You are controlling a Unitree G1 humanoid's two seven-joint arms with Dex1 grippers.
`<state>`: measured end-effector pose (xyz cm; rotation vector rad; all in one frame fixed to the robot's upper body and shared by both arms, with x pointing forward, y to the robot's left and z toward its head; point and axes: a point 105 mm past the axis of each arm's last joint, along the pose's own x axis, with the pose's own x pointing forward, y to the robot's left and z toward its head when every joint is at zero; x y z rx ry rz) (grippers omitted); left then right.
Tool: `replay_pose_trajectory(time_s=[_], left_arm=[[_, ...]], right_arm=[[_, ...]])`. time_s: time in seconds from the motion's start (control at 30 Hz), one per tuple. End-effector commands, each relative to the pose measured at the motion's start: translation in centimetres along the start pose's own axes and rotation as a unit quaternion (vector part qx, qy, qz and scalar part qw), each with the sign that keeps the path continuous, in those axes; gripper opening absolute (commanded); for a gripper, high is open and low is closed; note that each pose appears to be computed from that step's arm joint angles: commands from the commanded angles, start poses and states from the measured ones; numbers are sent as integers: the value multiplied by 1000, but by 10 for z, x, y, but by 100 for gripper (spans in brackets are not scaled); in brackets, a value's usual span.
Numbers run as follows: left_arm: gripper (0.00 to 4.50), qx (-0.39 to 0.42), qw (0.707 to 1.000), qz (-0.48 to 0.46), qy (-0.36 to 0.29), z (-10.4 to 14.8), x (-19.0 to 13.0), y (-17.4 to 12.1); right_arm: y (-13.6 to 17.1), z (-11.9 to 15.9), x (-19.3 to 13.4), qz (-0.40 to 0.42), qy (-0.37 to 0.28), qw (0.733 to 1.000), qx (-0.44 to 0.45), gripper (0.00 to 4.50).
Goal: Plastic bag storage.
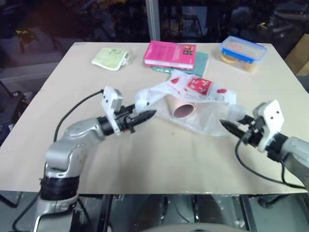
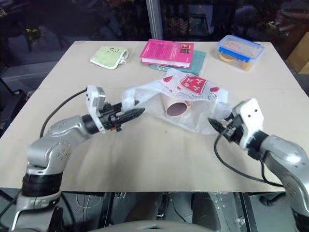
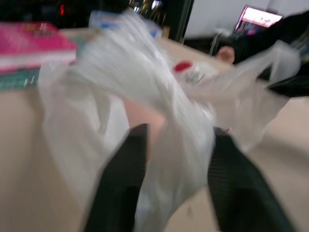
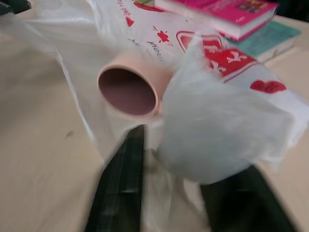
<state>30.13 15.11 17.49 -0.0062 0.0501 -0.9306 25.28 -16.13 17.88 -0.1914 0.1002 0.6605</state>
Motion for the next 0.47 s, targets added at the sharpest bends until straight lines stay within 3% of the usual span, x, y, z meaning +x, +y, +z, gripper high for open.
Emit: replay_pose_trajectory(time_s=[0.03, 0.1, 0.27, 0.47], left_arm=[[382, 49, 999, 23, 3, 5, -19, 2], [450, 64, 996, 54, 28, -6, -34, 8], [450, 53, 992, 100, 62, -28, -71, 15], [450, 37, 988, 135, 60, -29, -85, 26]], right_arm=[[12, 11, -22, 17, -4, 999, -37, 370], [17, 2, -37, 24, 23, 999, -36, 445], [5, -21, -76, -19, 98, 993, -55, 445], [-11, -34, -90, -41, 124, 989, -63, 445]])
